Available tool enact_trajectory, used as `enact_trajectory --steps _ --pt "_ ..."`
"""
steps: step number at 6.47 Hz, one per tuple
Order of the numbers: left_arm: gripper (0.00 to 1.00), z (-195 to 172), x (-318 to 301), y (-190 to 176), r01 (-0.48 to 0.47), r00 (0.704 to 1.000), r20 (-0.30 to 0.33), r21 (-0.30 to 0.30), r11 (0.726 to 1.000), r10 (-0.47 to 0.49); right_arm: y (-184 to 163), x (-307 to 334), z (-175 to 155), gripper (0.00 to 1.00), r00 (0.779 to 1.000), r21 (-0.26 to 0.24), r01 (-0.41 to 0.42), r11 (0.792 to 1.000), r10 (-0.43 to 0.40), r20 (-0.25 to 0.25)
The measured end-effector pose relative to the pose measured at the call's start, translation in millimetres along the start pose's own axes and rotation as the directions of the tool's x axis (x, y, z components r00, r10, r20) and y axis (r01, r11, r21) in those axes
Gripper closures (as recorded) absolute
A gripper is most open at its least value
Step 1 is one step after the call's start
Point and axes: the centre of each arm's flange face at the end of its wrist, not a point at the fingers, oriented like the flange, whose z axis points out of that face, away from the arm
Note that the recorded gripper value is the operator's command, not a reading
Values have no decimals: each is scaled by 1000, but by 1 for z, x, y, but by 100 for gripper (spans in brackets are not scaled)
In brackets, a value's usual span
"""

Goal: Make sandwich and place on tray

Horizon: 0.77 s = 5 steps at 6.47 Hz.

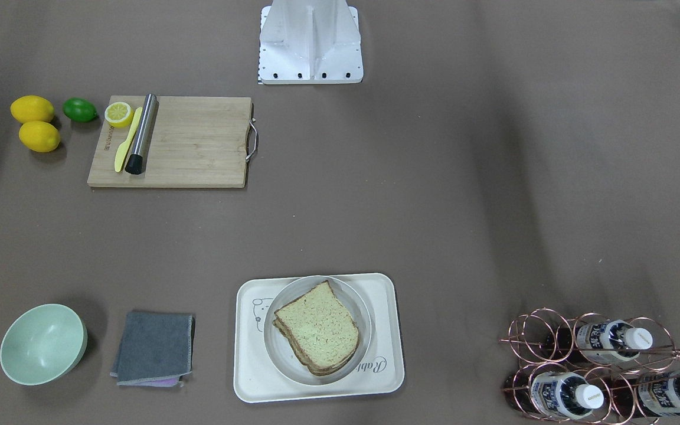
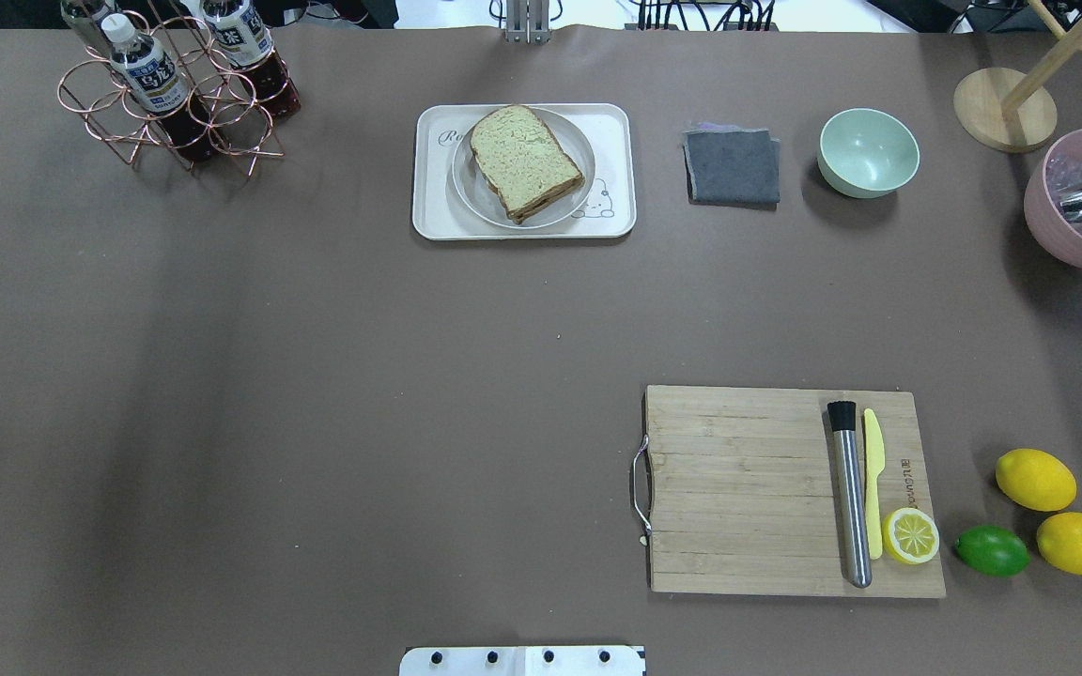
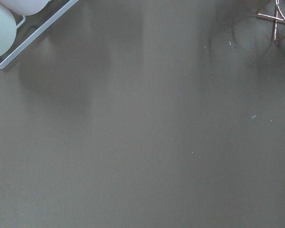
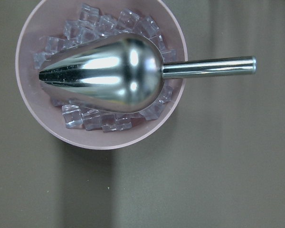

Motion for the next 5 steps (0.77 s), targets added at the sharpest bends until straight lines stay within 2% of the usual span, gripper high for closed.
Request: enact_trajectory --steps 5 --pt "2 -2 4 -5 -6 1000 1 5 1000 6 -9 -7 -9 0 1000 17 19 1000 -18 -10"
